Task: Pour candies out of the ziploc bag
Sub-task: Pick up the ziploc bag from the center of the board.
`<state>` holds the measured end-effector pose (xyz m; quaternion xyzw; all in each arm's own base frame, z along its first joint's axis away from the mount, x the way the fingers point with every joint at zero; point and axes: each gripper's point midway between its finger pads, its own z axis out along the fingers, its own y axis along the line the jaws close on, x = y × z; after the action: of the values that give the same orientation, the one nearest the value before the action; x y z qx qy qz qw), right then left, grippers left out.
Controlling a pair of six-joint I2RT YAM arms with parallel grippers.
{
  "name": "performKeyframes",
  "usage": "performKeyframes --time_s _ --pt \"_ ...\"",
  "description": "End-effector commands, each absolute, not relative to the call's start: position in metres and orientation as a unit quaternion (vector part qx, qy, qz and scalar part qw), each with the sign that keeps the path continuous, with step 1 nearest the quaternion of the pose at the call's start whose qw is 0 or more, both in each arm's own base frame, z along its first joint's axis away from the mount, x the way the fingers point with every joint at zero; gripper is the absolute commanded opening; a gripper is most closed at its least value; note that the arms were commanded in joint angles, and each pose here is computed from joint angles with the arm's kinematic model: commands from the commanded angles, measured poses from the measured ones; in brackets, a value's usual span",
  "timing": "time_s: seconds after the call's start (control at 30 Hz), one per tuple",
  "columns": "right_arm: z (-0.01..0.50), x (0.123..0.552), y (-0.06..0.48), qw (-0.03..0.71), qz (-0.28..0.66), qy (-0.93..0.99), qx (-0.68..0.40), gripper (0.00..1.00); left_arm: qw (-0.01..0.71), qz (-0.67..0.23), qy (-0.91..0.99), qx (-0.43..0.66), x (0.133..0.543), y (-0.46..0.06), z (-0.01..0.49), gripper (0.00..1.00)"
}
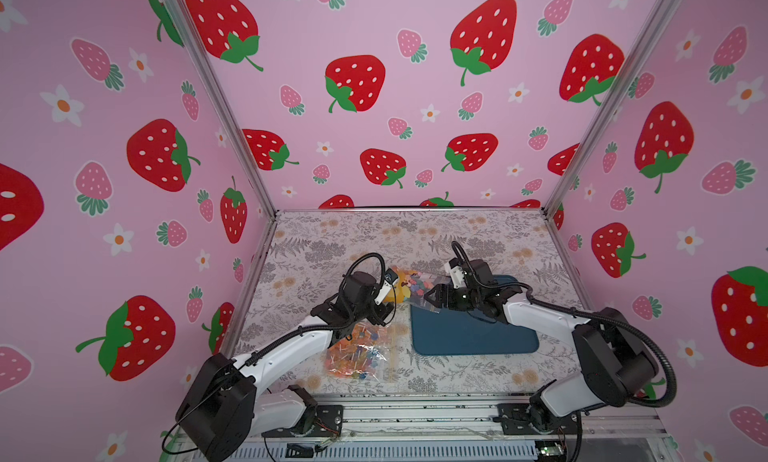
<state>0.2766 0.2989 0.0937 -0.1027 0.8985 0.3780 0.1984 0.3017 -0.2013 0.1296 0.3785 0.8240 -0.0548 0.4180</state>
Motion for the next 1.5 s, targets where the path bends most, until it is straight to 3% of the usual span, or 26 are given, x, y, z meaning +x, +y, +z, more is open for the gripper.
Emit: performKeyframes --time_s 0.0,0.1,0.27,0.4,0.47,0.7,0.87,1.13,1.27,1.47 --pt "0.118 0.281 0.328 0.217 0.419 0.872 -0.130 0.72 0.437 -0.059 0.815 0.376 0.308 -0.207 0.149 0.73" --pt "0.117 0.273 0.337 0.214 0.420 0.870 -0.143 0.63 0.440 -0.053 0.814 0.376 0.309 -0.204 0.150 0.73" --pt "0.110 0.265 0.344 0.207 0.425 0.869 -0.148 0.40 0.444 -0.050 0.814 0.371 0.310 -0.203 0.150 0.73" --pt "0.115 0.268 0.345 0.211 0.426 0.867 -0.146 0.17 0.447 -0.049 0.815 0.365 0.311 -0.202 0.152 0.73" --pt "0.124 0.270 0.346 0.217 0.426 0.866 -0.146 0.00 0.449 -0.053 0.812 0.370 0.310 -0.204 0.154 0.72" --pt "0.186 0.295 0.352 0.235 0.474 0.837 -0.137 0.00 0.434 -0.081 0.785 0.434 0.295 -0.218 0.152 0.71" --pt "0.217 0.318 0.361 0.230 0.504 0.822 -0.135 0.00 0.420 -0.046 0.769 0.479 0.292 -0.216 0.144 0.71" --pt "0.223 0.328 0.369 0.220 0.517 0.817 -0.129 0.00 0.450 0.018 0.763 0.463 0.313 -0.209 0.127 0.68" --pt "0.224 0.329 0.367 0.223 0.514 0.819 -0.128 0.00 0.440 -0.011 0.768 0.466 0.314 -0.222 0.124 0.58" --pt "0.224 0.330 0.367 0.225 0.513 0.819 -0.126 0.00 0.452 -0.041 0.769 0.450 0.317 -0.234 0.124 0.57"
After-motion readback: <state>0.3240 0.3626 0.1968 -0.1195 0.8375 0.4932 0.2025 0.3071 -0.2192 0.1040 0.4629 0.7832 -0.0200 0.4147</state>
